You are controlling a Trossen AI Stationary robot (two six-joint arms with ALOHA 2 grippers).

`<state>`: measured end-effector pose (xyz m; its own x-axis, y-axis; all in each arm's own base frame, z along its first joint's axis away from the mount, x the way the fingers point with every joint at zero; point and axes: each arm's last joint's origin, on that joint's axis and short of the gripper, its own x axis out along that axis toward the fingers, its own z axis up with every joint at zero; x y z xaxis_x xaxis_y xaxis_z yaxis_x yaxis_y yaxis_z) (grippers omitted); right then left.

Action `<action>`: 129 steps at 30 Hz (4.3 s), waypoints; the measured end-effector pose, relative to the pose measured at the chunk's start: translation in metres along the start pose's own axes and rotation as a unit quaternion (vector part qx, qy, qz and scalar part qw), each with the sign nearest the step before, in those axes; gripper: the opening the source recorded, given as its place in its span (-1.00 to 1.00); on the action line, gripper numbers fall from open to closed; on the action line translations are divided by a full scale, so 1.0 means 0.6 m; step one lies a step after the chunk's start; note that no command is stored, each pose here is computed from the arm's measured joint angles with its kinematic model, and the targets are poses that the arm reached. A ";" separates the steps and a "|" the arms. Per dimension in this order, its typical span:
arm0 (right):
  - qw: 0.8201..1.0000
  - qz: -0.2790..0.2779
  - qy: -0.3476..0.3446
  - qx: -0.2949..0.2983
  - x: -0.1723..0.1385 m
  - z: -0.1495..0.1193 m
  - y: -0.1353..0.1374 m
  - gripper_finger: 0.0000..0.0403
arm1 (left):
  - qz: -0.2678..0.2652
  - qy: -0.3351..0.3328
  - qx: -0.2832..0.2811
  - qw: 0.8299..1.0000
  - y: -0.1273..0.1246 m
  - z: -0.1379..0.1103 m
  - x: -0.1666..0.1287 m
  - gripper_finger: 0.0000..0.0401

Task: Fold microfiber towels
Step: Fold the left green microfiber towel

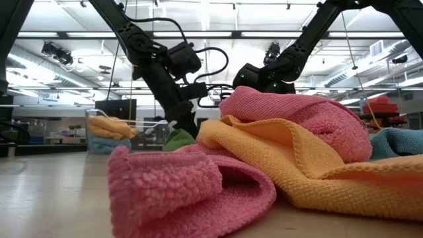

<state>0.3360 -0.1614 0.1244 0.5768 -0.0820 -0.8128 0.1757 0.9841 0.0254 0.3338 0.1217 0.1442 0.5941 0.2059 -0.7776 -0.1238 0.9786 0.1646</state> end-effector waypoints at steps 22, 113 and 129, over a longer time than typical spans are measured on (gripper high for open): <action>1.000 0.002 -0.002 0.007 0.000 0.000 0.000 -0.66 | -0.027 -0.065 0.080 0.994 -0.030 0.041 -0.067 -0.23; 0.998 0.019 -0.053 0.014 -0.035 -0.068 0.028 -0.71 | -0.021 0.008 0.123 0.992 -0.108 0.028 -0.057 -0.36; 0.998 0.022 -0.062 0.024 -0.033 -0.063 0.037 -0.71 | 0.088 0.080 0.193 0.974 -0.140 0.005 -0.009 0.20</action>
<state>0.2983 -0.1323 0.1192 0.6789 -0.0599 -0.7318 0.1842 0.9787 0.0907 0.3434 0.0385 0.1361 0.4549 0.3984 -0.7965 0.1134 0.8612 0.4955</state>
